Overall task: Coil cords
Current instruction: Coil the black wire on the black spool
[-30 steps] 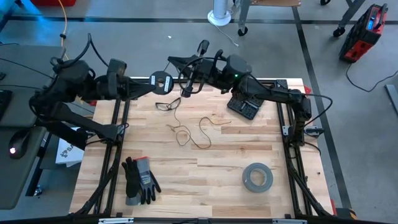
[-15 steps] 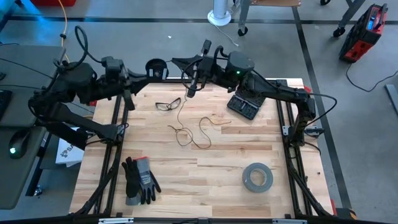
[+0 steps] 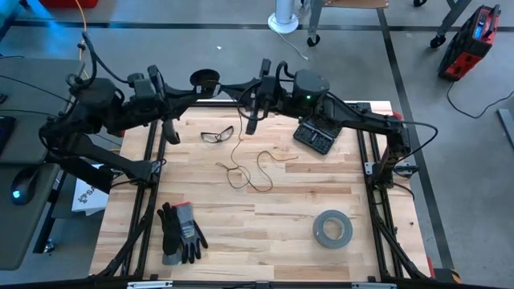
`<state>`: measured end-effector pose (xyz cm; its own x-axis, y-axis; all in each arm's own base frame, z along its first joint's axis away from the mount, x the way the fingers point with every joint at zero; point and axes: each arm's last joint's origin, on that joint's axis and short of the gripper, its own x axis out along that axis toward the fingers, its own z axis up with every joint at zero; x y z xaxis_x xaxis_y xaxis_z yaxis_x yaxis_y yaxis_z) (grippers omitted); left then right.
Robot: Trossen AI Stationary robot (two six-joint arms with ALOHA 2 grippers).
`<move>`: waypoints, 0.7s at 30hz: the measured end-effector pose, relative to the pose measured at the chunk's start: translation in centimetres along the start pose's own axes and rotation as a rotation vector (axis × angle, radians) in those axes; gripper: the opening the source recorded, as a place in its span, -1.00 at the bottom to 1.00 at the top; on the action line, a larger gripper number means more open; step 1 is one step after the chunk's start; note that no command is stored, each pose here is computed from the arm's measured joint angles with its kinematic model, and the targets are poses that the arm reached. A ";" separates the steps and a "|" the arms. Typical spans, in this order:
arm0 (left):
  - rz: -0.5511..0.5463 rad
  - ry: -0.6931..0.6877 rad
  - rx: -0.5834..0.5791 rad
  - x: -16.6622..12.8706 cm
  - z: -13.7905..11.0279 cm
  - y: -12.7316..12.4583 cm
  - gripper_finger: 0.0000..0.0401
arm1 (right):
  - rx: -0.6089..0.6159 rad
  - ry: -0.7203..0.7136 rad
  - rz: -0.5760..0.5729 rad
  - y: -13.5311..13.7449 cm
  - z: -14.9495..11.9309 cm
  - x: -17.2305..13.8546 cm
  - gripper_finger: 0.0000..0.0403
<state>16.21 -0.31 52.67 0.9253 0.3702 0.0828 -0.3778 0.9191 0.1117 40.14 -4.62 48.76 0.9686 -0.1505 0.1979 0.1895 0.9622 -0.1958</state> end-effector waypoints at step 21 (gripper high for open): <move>-0.012 -0.170 -0.056 0.0 1.7 0.0 -1.00 | 0.154 0.328 0.105 0.4 -2.4 -1.2 -0.39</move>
<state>16.19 -0.55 54.39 0.9085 0.3357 0.2489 -0.3603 0.9310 0.0592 39.40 -4.57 46.15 0.9863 -0.0895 -0.1387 0.0838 0.9954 -0.0470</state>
